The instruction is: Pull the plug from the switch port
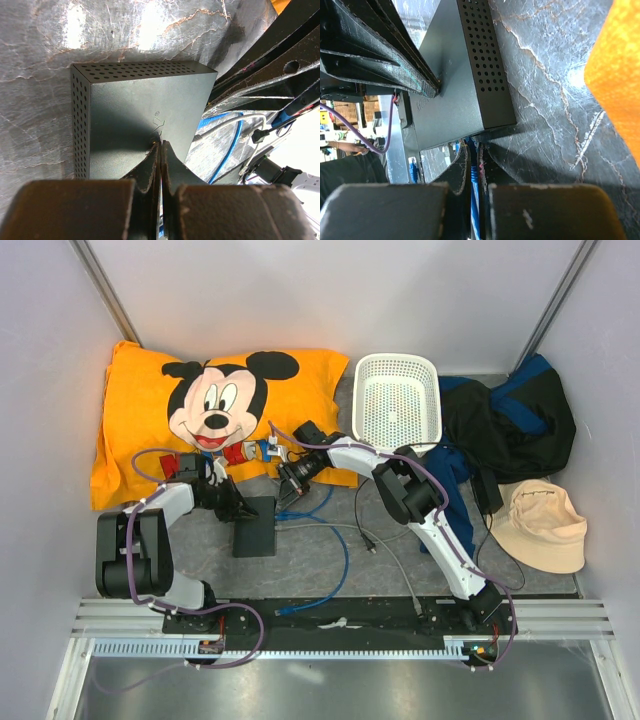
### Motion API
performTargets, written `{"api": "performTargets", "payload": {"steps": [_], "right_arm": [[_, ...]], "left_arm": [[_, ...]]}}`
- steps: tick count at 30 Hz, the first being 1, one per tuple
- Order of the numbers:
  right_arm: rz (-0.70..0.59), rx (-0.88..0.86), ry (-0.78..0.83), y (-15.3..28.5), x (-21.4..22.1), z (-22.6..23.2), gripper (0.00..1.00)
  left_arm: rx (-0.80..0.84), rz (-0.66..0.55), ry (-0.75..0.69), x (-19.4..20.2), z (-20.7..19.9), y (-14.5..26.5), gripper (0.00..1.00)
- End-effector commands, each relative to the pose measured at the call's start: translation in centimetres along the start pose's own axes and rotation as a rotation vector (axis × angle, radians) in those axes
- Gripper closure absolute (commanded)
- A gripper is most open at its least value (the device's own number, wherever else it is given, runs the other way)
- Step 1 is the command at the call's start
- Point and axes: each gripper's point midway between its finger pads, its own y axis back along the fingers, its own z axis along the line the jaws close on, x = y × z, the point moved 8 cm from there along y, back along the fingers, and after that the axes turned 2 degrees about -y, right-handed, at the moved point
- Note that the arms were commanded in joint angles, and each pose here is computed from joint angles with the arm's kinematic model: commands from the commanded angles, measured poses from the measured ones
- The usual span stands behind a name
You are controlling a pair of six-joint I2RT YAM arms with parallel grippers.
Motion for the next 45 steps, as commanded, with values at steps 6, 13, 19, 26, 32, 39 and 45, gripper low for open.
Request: {"api": "performTargets", "payload": {"steps": [6, 13, 19, 26, 32, 39, 45], "right_arm": [[0.046, 0.227, -0.034, 1.1, 3.2, -6.3, 1.00], [0.059, 0.236, -0.038, 2.4, 3.6, -6.6, 1.00], [0.102, 0.251, 0.003, 3.1, 3.5, -6.9, 1.00], [0.069, 0.306, 0.106, 4.3, 1.3, -6.0, 1.00], [-0.017, 0.366, 0.374, 7.9, -2.2, -1.3, 1.00], [-0.215, 0.320, 0.525, 9.3, -3.9, 3.2, 1.00], [-0.373, 0.358, 0.695, 11.9, -6.4, 8.6, 1.00]], "left_arm": [[-0.215, 0.023, -0.047, 1.0, 3.3, -1.4, 0.96], [-0.213, 0.023, -0.052, 1.0, 3.2, -1.5, 0.96], [-0.215, 0.032, -0.056, 1.1, 3.2, -1.6, 0.96], [-0.214, 0.027, -0.068, 1.0, 2.9, -1.6, 0.96], [-0.212, 0.035, -0.064, 1.1, 3.0, -1.7, 0.96], [-0.212, 0.035, -0.073, 1.0, 2.9, -1.7, 0.96], [-0.211, 0.042, -0.072, 1.1, 2.9, -1.9, 0.96]]}}
